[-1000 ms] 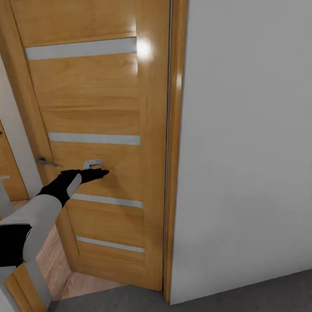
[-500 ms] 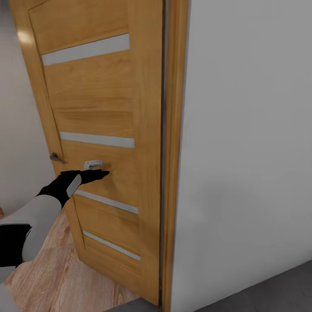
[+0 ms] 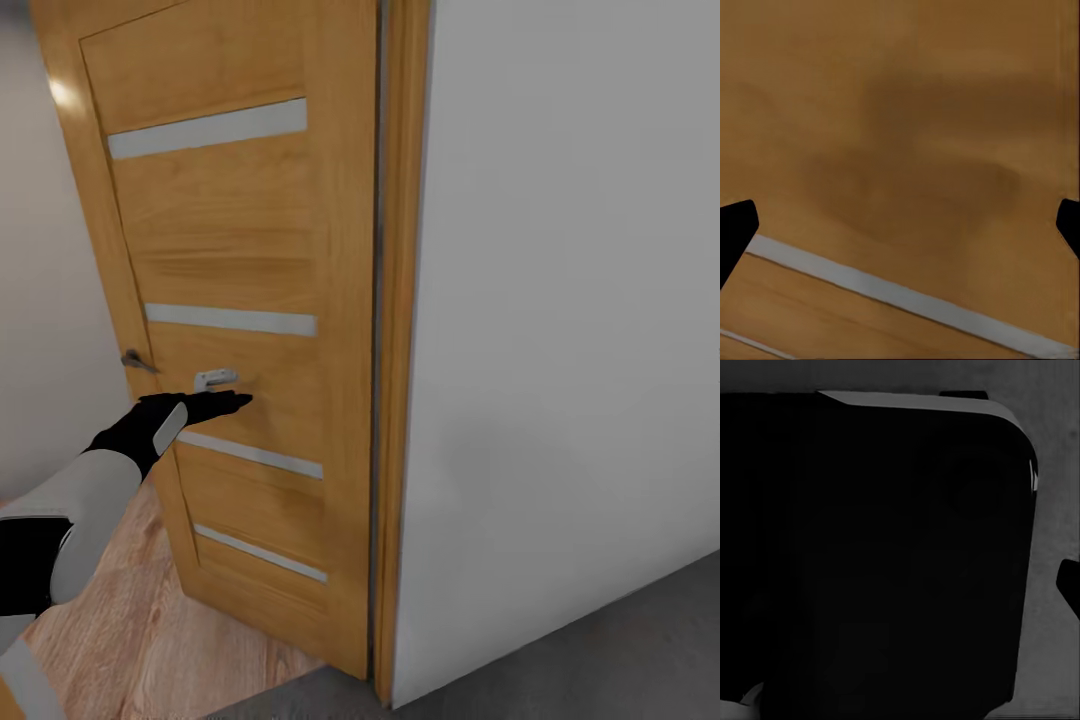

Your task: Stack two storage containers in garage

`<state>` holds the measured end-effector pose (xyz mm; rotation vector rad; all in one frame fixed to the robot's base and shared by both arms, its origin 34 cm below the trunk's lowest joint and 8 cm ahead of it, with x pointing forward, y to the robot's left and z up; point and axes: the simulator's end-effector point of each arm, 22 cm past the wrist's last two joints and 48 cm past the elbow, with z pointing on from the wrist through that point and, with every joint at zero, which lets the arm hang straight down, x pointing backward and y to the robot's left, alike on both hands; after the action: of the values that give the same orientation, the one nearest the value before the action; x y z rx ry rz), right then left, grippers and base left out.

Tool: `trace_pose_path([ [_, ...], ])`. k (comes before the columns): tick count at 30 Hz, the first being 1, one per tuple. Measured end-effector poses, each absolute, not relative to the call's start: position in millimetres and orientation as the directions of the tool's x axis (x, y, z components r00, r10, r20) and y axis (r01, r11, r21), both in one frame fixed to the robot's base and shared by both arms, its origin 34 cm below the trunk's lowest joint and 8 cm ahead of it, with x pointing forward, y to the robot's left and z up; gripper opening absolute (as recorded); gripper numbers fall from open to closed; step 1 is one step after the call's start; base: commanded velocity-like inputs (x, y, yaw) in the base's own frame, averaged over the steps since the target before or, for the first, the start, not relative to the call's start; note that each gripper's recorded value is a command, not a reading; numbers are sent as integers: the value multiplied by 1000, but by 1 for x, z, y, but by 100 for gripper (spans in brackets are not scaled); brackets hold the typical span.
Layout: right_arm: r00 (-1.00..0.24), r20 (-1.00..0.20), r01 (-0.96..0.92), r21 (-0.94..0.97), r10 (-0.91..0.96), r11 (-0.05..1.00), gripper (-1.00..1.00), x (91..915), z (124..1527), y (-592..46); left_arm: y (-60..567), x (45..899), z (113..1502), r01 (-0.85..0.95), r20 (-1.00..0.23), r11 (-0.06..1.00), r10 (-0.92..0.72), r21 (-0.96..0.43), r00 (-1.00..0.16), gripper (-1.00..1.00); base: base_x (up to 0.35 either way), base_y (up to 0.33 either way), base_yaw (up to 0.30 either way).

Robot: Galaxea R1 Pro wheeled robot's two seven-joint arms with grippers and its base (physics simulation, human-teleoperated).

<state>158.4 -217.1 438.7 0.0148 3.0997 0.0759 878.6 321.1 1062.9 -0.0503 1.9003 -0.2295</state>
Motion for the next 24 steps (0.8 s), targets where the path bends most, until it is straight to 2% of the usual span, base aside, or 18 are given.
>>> trace_pose_path([
  [4,-999,-43,8,51,10,999,100,159,439,-217,317,878,1066,95,-931,978,-147,-188,-334,100,-260,167,-243],
  [8,-999,-46,8,52,10,999,100,160,439,-217,315,876,1068,106,-932,976,-146,-190,-331,100,-83,231,-251],
  [13,-999,-48,8,53,10,999,100,161,439,-217,311,875,1071,127,-933,973,-144,-195,-330,100,78,262,-156],
  [24,-999,-49,8,54,11,999,100,161,439,-217,306,874,1072,149,-933,968,-144,-202,-331,100,160,265,-39],
])
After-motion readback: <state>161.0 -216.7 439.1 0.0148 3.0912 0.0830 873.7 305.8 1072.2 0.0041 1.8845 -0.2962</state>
